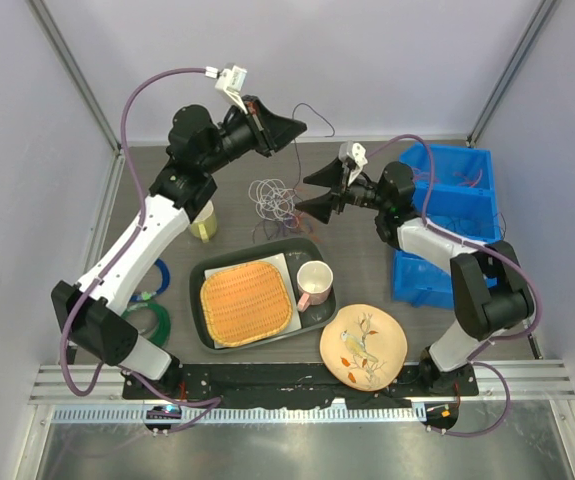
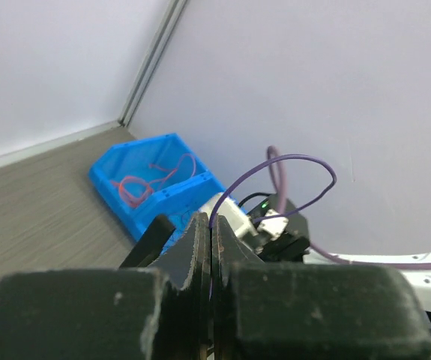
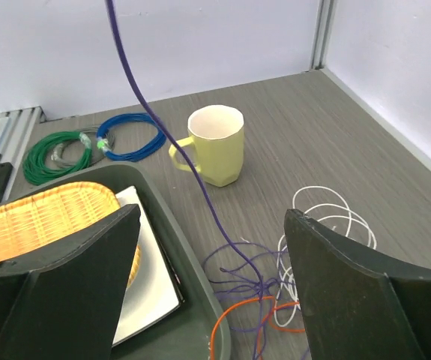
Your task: Untangle the cables
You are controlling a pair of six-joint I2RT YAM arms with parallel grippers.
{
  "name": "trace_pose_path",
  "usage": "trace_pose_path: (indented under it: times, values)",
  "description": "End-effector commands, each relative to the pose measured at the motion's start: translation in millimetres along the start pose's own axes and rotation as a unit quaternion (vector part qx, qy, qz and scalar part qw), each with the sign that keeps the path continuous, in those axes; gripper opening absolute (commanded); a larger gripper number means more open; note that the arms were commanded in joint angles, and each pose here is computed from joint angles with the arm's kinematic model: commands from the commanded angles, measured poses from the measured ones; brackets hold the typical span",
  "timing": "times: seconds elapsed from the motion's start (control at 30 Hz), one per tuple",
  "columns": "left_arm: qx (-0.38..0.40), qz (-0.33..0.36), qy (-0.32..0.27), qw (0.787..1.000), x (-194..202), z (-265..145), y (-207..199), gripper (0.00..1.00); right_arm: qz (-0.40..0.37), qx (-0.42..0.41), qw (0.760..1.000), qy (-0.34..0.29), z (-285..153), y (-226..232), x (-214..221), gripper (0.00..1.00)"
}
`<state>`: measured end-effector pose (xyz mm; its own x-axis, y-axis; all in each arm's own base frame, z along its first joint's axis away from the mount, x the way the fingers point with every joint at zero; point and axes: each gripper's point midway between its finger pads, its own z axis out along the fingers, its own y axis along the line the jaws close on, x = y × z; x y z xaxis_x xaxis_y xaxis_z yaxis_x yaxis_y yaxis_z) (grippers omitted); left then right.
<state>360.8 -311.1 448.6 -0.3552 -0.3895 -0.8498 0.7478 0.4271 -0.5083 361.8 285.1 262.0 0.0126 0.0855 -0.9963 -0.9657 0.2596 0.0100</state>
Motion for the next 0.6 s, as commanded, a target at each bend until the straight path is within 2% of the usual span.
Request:
trace_pose_path:
  times: [0.0, 0.07, 0.27, 0.37, 0.47, 0.57]
  values:
    - [0.035, 0.003, -0.015, 0.999, -23, 4, -26, 0.0, -0.021, -0.056, 0.997, -0.039, 8, 12, -27, 0.83]
    - [0.04, 0.006, -0.02, 0.999, -31, 3, -32, 0.0, -0.019, -0.076, 0.996, -0.029, 11, 15, -17, 0.82]
    - [0.063, 0.025, -0.038, 0.997, -57, -4, -58, 0.0, -0.018, -0.009, 1.0, 0.001, 21, -20, 6, 0.79]
    - [0.066, 0.03, -0.04, 0.997, -61, -8, -63, 0.0, -0.007, 0.015, 0.999, 0.031, 27, -34, 22, 0.71]
    - [0.067, 0.035, -0.045, 0.996, -65, -12, -67, 0.0, 0.021, 0.01, 0.998, 0.051, 33, -33, 36, 0.7]
    - [0.068, 0.04, -0.047, 0.996, -67, -13, -69, 0.0, 0.007, -0.007, 0.999, 0.05, 42, -22, 39, 0.7]
